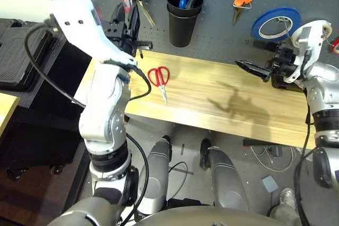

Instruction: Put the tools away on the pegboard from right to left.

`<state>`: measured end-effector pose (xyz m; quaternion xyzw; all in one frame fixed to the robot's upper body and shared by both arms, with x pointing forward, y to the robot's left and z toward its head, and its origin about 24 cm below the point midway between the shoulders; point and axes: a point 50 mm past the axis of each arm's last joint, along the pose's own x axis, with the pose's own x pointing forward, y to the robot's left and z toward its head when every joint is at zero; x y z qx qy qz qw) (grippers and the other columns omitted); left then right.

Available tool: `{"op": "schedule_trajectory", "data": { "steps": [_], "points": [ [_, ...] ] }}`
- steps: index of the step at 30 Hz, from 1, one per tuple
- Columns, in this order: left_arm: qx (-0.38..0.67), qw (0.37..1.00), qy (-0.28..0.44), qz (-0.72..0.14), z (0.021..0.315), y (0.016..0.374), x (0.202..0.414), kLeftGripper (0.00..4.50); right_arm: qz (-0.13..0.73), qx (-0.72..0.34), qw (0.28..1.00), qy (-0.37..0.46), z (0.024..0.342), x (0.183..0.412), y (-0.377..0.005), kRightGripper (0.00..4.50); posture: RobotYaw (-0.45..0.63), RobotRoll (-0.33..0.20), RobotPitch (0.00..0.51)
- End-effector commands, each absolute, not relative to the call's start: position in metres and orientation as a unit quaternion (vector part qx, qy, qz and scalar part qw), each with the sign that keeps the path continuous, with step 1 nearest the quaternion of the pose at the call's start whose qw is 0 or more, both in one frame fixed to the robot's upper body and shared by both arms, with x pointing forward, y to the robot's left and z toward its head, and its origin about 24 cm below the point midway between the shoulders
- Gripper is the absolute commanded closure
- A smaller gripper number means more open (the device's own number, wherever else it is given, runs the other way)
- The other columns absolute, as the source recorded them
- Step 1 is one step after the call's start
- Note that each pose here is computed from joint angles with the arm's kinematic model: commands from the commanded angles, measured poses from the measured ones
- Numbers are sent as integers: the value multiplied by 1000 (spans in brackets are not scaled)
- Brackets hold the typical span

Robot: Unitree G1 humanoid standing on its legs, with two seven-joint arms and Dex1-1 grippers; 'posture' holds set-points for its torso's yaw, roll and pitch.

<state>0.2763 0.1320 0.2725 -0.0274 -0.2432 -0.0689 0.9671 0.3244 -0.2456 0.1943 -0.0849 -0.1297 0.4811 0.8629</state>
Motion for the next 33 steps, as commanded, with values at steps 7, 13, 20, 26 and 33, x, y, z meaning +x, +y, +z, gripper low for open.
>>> {"op": "schedule_trajectory", "data": {
  "steps": [7,13,20,26,33],
  "points": [
    [-39,960,-264,-89,298,127,288,3674,474,-45,860,-184,242,311,-253,0,198,0,260],
    [-64,952,-284,-96,315,119,294,3674,464,-47,863,-195,258,309,-262,0,177,0,261],
    [-80,942,-306,-115,333,107,298,3674,460,-50,865,-194,260,308,-263,0,169,0,261],
    [-93,935,-319,-128,340,91,308,3674,452,-50,869,-194,254,310,-260,0,160,0,260],
    [-95,931,-328,-127,345,85,331,3674,441,-54,874,-196,247,309,-256,0,144,0,262]
  ]
}}
